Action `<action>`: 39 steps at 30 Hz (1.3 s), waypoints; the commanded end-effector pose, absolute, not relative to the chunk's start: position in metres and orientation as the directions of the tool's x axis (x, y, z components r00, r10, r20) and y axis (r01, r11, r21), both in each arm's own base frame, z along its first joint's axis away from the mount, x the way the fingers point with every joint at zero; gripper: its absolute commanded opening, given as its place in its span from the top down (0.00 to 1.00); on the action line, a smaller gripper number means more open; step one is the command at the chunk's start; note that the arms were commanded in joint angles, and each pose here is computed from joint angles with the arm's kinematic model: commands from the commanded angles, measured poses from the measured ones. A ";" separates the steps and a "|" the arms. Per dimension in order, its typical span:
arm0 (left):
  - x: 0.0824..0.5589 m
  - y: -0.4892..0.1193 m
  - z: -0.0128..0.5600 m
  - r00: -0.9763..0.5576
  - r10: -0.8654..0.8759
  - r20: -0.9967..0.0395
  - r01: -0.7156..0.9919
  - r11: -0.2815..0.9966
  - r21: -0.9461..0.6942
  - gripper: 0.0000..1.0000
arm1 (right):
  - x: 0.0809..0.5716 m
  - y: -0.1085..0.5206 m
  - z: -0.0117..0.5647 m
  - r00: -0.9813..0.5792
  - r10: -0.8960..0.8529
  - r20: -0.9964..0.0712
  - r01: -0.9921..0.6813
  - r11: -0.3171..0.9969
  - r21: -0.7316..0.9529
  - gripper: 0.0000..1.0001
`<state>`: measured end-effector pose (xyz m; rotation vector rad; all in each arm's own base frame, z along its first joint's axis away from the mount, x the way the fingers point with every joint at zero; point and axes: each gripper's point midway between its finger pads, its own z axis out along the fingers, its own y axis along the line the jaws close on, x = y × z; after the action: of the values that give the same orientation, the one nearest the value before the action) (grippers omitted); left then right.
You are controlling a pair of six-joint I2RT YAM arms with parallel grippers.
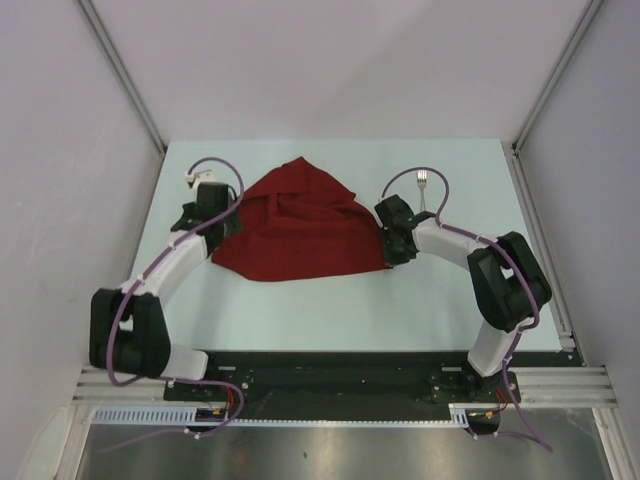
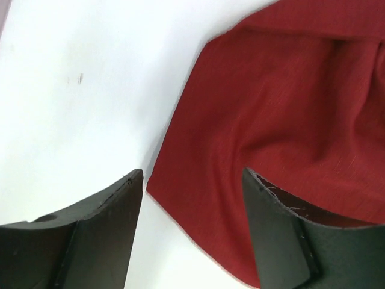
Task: Fold the napkin, place the utensils inside, and roll it up
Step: Flatten the napkin out
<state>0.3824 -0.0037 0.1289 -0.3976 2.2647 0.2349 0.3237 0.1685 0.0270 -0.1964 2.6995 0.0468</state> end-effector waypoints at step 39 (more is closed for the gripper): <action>0.340 0.010 0.115 -0.493 -0.475 -0.729 -0.410 0.866 -0.286 0.87 | 0.326 0.160 0.034 -0.883 -0.125 -0.452 -0.155 0.988 0.030 1.00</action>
<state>0.3216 0.0033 0.0401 -0.7063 2.3157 -0.1329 0.3209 0.1651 0.0214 -0.2048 2.7077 0.1000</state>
